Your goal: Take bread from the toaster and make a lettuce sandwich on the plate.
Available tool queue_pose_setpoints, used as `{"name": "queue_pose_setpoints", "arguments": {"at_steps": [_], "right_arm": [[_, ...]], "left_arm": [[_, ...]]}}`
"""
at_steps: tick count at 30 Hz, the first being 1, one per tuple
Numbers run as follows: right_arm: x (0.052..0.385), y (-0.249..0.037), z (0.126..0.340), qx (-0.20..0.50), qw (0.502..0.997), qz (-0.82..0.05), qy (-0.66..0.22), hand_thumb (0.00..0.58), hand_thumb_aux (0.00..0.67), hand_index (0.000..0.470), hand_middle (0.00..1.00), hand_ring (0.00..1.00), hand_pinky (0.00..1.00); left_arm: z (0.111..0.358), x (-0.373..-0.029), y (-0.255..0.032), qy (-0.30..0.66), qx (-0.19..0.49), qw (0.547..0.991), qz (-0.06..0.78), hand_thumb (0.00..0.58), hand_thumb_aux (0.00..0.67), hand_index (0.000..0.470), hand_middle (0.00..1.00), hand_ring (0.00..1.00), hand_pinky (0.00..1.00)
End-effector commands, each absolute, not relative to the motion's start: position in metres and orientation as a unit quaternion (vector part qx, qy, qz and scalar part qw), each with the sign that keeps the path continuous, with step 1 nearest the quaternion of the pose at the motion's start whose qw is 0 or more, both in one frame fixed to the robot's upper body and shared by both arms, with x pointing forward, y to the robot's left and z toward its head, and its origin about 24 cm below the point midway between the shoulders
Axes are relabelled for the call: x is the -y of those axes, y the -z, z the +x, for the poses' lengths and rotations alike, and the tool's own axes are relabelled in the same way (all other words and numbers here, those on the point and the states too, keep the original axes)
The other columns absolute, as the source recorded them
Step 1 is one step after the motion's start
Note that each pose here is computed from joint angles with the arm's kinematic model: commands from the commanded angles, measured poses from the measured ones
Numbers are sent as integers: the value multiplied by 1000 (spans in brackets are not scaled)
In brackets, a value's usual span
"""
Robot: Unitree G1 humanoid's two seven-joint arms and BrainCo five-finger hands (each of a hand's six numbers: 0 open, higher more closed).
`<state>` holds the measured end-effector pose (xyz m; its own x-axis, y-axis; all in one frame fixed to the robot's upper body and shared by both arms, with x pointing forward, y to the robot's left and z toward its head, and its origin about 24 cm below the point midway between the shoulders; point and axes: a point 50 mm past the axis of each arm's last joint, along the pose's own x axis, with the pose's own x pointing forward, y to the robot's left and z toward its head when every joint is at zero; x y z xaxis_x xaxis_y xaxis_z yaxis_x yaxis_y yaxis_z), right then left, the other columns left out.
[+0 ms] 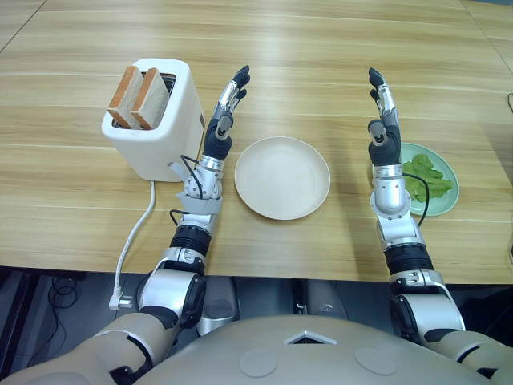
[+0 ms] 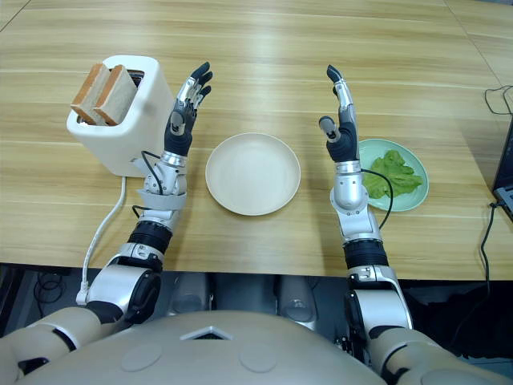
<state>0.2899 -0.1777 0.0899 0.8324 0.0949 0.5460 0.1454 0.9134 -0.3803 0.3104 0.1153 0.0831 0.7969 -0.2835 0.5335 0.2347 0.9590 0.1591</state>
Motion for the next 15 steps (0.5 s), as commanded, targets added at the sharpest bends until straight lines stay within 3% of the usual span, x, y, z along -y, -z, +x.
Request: {"name": "queue_pose_setpoints", "arguments": {"at_steps": [1,7,11,15], "right_arm": [[178,-87,289,283,935,-215,5,0,0,0,0,0,0],[177,-87,287,284,934,-217,4,0,0,0,0,0,0],[178,-87,285,284,934,-218,5,0,0,0,0,0,0],[177,-88,283,285,933,-220,6,0,0,0,0,0,0]], "left_arm": [[309,-114,-79,143,277,949,48,0,0,0,0,0,0],[300,-120,-102,155,341,926,33,0,0,0,0,0,0],[286,-161,-159,103,449,886,46,0,0,0,0,0,0],[271,-204,-186,34,486,866,113,0,0,0,0,0,0]]}}
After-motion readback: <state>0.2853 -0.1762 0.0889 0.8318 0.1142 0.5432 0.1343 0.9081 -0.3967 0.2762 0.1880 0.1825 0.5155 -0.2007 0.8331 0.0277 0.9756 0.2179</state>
